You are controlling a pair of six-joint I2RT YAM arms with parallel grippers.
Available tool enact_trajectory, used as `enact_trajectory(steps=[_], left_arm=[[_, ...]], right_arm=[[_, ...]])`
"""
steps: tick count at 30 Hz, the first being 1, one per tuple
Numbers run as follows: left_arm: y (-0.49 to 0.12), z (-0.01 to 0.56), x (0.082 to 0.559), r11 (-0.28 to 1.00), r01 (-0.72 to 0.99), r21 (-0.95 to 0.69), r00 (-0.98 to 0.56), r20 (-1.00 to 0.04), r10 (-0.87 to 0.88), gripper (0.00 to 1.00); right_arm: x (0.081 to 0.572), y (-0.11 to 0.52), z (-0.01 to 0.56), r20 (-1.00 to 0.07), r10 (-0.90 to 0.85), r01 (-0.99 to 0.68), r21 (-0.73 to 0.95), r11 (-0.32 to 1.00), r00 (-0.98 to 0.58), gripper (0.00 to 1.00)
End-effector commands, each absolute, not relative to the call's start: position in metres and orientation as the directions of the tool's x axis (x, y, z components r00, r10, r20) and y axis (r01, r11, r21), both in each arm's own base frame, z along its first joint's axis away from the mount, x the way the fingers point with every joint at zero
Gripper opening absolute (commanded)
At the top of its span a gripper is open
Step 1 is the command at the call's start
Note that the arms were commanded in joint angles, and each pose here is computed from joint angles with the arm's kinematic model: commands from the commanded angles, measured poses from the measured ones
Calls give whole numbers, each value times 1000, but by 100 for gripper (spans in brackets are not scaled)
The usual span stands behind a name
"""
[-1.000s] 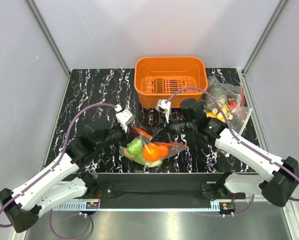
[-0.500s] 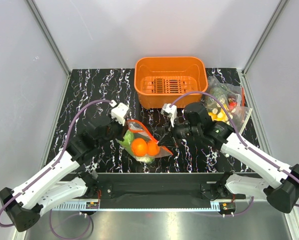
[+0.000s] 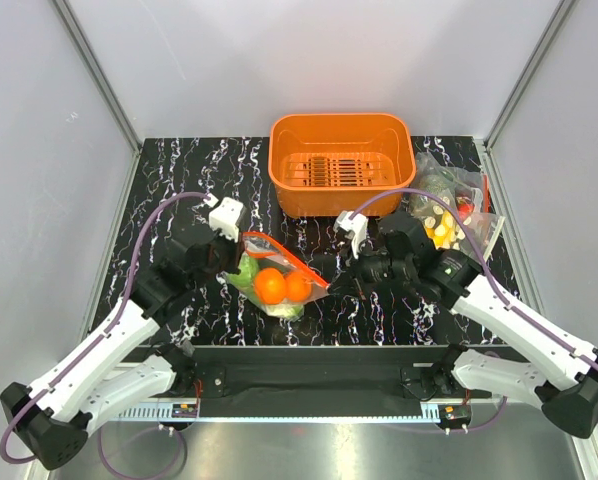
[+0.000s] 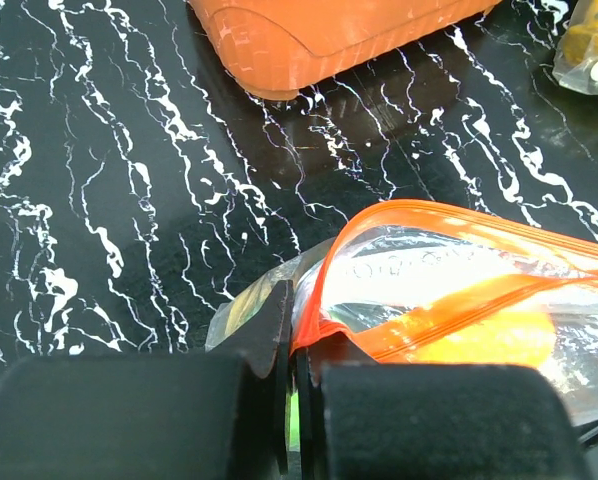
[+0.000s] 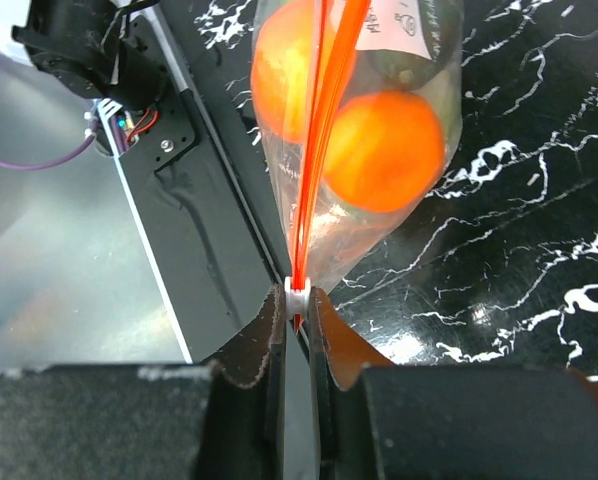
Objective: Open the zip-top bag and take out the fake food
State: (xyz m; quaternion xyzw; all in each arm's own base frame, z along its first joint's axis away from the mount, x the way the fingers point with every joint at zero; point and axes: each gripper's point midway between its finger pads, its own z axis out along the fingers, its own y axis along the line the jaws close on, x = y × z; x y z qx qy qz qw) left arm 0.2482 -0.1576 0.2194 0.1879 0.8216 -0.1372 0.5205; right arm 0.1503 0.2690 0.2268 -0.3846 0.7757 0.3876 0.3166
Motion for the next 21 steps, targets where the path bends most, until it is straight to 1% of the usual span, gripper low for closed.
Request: enact_trajectory(steps=[1,4,6,7,8,10,11,13,14,17,18,21], left_arm=[[-138,243,268,939,343,-10,-335,-936,112,0],[-134,241,269,944,331,-15,-343,-933,105,0],[-138,243,267,933,360,-19,-330,-938,108,0],[-141,244,265,925,379,-22,-323,-940,110,0],[-144,247,263,915,402,-26,-305,-946,107,0],[-155,251,258,884,466,-45,-288,-952,103,0],[-158,252,256,874,484,-47,-284,-953,105,0],[-170,251,249,833,550,-60,-286,-951,120,0],[-177,251,246,807,586,-71,-285,-950,124,0],[-188,253,238,758,647,-83,-274,-953,130,0],[-195,254,232,722,685,-95,-271,-954,132,0],[-202,257,225,676,729,-104,-258,-957,131,0]], right_arm=[[137,255,221,-751,-372,-817,377,436,-545,0],[135,250,222,-752,-362,-809,374,452,-550,0],[134,248,226,-761,-349,-808,373,456,-547,1],[134,248,228,-763,-342,-806,373,460,-549,3],[134,247,230,-766,-338,-806,372,460,-547,14],[135,246,235,-769,-329,-801,370,471,-549,31],[136,246,236,-769,-328,-800,368,475,-549,47],[139,246,245,-780,-334,-810,345,475,-529,57],[142,246,244,-776,-349,-812,334,479,-526,67],[154,254,262,-802,-346,-828,299,474,-487,79],[159,257,270,-822,-336,-839,278,469,-460,84],[179,271,290,-864,-307,-854,228,467,-399,87]])
